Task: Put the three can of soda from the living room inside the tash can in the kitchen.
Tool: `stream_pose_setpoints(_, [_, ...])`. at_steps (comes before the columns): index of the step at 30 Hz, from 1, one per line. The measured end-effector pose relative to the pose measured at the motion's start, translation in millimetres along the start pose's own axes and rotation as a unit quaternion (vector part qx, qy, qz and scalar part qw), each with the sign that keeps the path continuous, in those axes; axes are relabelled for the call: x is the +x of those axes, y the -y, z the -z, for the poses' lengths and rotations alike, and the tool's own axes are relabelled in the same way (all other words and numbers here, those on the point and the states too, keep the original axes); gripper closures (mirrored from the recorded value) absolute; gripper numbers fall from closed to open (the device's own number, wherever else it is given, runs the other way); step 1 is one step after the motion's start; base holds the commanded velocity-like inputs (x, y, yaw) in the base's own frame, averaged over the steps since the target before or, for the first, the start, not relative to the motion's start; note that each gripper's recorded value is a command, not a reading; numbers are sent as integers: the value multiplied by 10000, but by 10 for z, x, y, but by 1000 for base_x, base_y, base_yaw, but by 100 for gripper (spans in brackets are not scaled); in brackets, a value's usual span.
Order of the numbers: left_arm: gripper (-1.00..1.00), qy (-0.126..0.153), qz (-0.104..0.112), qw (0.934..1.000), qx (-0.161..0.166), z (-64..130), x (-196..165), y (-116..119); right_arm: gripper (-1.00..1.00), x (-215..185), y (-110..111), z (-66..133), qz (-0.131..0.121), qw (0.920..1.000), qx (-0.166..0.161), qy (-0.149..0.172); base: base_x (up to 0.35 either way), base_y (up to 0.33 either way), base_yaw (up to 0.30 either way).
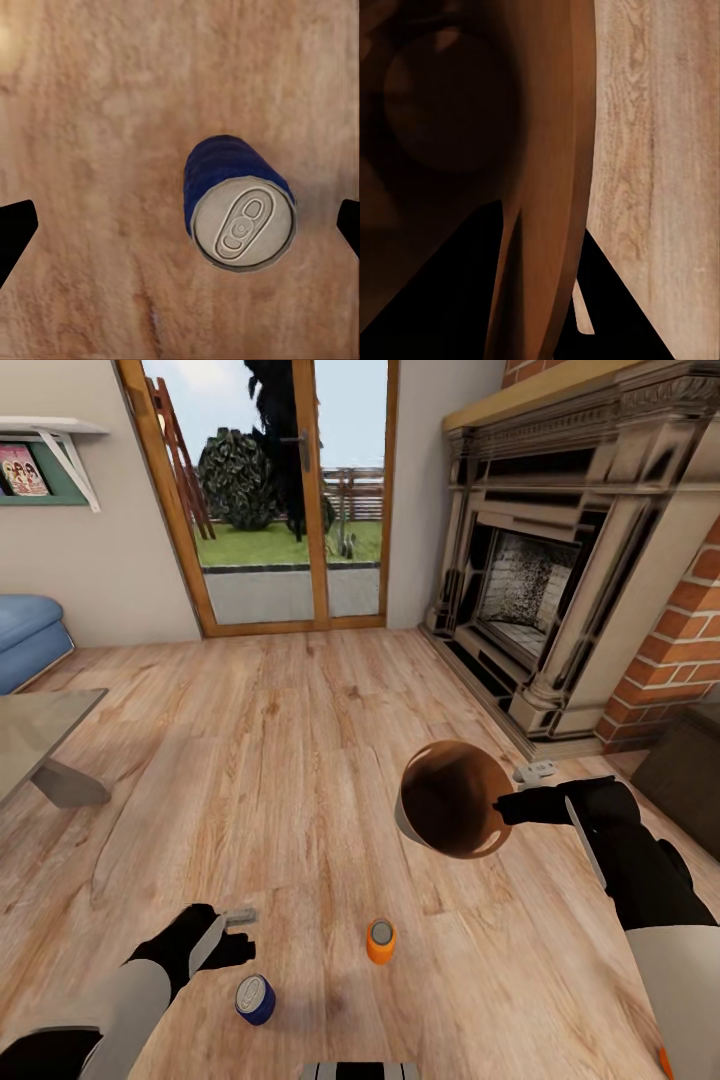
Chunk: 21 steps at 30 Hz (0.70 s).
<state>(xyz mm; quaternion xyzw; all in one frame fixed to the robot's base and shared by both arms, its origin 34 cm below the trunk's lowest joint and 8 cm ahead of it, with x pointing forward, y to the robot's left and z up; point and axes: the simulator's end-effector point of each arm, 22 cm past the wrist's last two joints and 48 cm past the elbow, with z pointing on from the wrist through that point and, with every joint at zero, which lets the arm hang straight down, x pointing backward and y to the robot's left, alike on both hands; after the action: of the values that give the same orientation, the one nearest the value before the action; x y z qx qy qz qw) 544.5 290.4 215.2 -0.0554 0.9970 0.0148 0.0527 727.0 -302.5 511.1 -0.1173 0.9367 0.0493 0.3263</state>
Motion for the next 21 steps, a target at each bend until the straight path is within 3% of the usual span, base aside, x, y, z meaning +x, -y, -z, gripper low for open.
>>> stream_pose_setpoints(9, [-100, -17, -68, 9998, 173, 1, 28, 275, 100, 26, 12, -13, -9, 10000, 4, -35, 0, 0, 0])
stream_pose_setpoints(21, [-100, -17, -82, 9998, 197, 0, 35, 325, 100, 36, 1, -18, -24, 10000, -20, -43, 0, 0, 0])
